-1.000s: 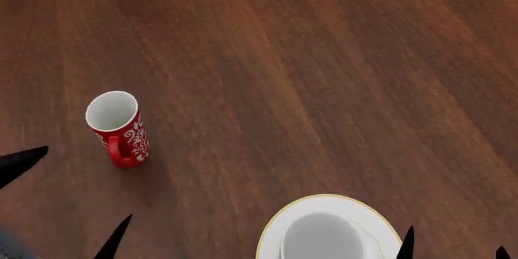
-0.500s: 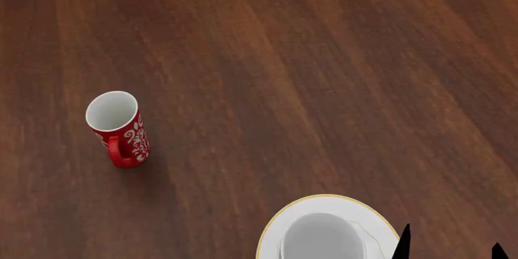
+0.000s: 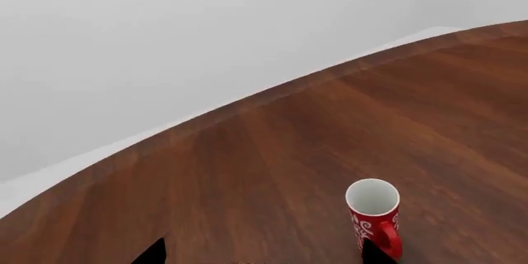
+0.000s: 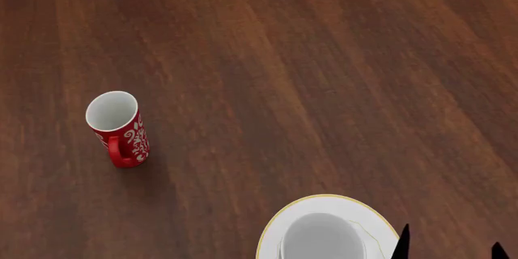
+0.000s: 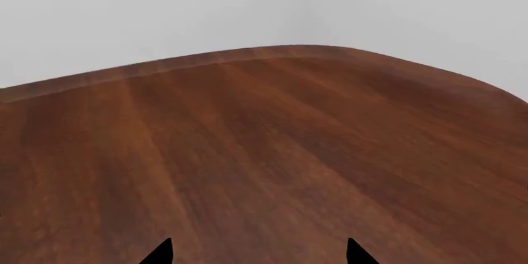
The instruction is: Put the white mug on the plate.
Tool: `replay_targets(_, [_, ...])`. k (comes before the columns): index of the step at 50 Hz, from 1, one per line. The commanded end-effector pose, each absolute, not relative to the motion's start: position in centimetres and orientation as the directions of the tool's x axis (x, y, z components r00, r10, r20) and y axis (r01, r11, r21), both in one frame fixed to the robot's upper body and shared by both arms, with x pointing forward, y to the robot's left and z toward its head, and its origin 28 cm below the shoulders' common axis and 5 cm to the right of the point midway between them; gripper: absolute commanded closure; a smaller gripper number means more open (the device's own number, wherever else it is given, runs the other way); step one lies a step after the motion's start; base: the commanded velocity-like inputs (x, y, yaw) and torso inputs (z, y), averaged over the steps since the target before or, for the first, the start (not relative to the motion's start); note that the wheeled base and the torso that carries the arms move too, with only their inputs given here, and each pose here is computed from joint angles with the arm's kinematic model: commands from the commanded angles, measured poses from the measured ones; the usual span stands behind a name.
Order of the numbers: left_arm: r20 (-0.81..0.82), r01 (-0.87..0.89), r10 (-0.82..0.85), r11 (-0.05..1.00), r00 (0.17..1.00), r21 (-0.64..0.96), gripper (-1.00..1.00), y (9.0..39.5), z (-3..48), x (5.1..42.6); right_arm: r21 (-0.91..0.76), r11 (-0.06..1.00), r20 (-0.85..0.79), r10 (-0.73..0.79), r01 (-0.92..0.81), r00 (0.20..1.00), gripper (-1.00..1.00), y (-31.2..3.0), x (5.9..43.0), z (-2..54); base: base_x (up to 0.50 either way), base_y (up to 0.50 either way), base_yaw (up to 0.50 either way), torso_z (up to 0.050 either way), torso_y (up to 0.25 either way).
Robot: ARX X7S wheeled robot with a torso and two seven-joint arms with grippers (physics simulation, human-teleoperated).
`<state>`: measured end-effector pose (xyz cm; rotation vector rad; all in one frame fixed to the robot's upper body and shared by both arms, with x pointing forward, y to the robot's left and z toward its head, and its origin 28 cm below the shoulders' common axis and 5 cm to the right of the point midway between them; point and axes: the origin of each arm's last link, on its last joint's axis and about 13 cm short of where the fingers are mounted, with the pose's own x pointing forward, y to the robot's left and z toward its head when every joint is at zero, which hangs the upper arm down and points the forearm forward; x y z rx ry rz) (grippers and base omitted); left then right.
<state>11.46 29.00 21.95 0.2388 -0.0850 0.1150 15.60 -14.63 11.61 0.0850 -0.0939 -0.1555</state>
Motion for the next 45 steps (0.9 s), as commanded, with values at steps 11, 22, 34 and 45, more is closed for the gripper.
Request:
replay_targets(11, [0.111, -0.153, 0.133, 0.969, 0.985, 0.193, -1.0, 29.0, 22.1, 11.4, 0.015, 0.985, 0.108, -0.173, 0.172, 0.979, -1.0, -15.0, 13.9, 13.6, 0.0, 0.0, 0.0, 0.0, 0.0])
replay_targets(22, [0.118, -0.132, 0.11, 0.972, 0.987, 0.197, -1.0, 29.0, 22.1, 11.1, -0.036, 0.98, 0.108, -0.193, 0.197, 0.975, -1.0, -15.2, 11.7, 14.5, 0.0, 0.0, 0.0, 0.0, 0.0])
replay_targets(34, [0.126, -0.143, 0.118, 0.967, 0.985, 0.211, -1.0, 29.0, 22.3, 11.3, -0.08, 0.971, 0.117, -0.216, 0.226, 0.969, -1.0, -15.6, 9.4, 15.4, 0.0, 0.0, 0.0, 0.0, 0.0])
replay_targets(45, [0.142, -0.163, 0.134, 0.963, 0.981, 0.215, -1.0, 29.4, 22.2, 10.7, -0.089, 0.962, 0.115, -0.246, 0.257, 0.962, -1.0, -15.8, 8.0, 15.5, 0.0, 0.0, 0.0, 0.0, 0.0])
